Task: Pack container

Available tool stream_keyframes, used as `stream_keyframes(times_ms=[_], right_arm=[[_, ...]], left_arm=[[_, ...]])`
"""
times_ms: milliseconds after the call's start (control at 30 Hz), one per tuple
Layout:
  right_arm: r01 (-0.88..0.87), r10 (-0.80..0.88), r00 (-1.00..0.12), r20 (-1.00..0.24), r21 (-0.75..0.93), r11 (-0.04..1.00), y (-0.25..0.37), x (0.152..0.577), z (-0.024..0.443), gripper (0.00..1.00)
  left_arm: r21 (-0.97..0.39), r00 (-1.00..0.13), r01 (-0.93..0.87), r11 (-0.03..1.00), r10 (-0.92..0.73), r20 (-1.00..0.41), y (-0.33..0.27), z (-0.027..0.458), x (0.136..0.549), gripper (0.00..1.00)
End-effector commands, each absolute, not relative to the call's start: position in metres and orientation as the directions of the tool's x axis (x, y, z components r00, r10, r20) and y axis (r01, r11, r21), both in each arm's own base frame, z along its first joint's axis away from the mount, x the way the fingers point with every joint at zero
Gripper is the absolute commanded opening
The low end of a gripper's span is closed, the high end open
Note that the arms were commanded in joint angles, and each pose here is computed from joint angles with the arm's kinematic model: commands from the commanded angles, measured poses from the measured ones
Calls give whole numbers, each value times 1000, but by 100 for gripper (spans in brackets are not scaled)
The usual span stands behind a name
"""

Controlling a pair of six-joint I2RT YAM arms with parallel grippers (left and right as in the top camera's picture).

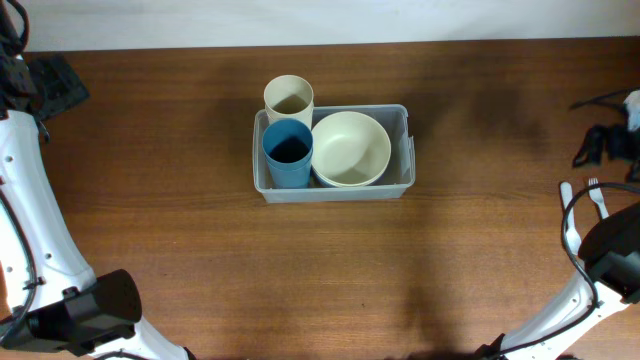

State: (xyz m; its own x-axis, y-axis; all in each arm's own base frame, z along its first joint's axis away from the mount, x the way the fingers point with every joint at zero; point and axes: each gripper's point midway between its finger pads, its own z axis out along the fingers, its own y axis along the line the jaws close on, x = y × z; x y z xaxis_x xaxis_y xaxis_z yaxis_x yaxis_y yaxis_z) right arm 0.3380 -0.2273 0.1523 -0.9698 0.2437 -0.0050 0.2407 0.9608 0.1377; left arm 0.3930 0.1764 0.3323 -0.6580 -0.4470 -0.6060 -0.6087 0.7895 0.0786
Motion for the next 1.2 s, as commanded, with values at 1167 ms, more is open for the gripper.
stream_keyframes(times_ms=[1167], right_arm=[[111,107,-982,156,19,994,-239,310,32,99]], left_arm=[[64,-644,-618,784,-458,-613,178,335,394,100]])
